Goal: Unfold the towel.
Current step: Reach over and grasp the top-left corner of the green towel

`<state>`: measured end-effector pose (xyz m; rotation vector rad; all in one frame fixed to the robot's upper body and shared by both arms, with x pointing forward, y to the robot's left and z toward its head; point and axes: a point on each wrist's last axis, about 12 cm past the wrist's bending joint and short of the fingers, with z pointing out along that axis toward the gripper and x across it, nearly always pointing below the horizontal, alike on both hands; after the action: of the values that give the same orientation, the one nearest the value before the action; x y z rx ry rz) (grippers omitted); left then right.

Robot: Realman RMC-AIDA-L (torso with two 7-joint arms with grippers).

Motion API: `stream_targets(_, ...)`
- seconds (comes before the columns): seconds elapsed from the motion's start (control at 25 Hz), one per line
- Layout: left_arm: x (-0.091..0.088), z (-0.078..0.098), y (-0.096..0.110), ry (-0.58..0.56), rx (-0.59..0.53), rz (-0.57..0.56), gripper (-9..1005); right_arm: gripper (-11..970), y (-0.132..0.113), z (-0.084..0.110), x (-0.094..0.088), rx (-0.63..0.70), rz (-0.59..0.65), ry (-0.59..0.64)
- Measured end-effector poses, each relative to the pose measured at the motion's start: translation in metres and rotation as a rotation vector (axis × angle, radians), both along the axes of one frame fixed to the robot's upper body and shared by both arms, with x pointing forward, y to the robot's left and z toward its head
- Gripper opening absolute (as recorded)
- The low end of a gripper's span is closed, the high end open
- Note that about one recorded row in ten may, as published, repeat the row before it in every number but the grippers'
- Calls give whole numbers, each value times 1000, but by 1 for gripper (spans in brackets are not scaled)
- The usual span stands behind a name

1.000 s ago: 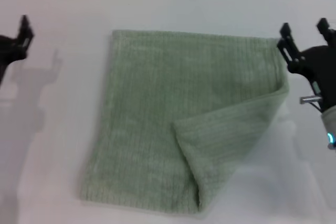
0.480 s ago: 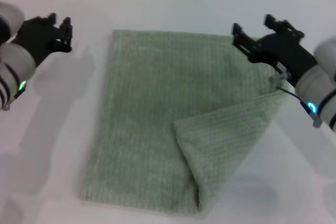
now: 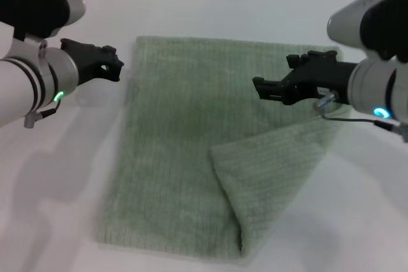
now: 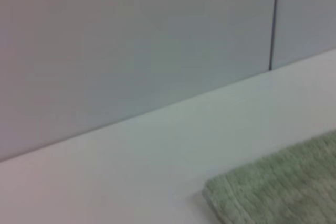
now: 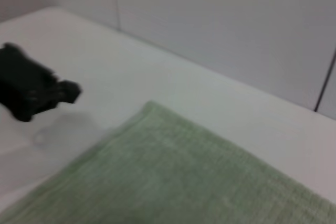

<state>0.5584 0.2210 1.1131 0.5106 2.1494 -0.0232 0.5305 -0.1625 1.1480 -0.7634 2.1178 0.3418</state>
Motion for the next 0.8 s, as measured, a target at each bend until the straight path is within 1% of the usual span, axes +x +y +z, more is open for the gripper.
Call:
stream_targets(0.04,0,1,-2,14,6,-5,-2,759,0,8,-1,-12,16,11)
stream_targets(0.08,2,4,-4,42,17,-14,-2,759,-3,24,-2,-31,40,38)
stream_targets(0.12,2,4,-4,42,17,-14,-2,759,-3,24,-2,-31,40,38)
stream_targets(0.16,3,5,-8,68,29,-25,-2,759,-5,37,-6,-55,70,80)
stream_targets(0.2,3,5,-8,68,29,-25,-2,759,-5,37,-6,-55,70,80)
stream_targets(0.28,4,7,-12,100,44,-37,-2,760,-4,53,-8,-89,118,128)
stream_targets(0.32,4,7,-12,100,44,-37,-2,760,-4,53,-8,-89,118,128)
stream_targets(0.36,4,8,-15,117,52,-49,-2,760,-1,56,-8,-102,141,153)
stream_targets(0.44,5,9,-21,141,65,-67,-2,760,2,56,-7,-108,152,165)
stream_targets(0.48,6,8,-24,164,75,-77,-2,760,6,51,-4,-123,168,194)
stream_targets(0.52,6,8,-24,164,75,-77,-2,760,6,51,-4,-123,168,194)
stream_targets(0.56,7,6,-26,181,82,-84,-2,760,9,45,0,-137,178,224)
stream_targets(0.8,5,3,-31,206,95,-102,-2,760,16,34,4,-156,199,272)
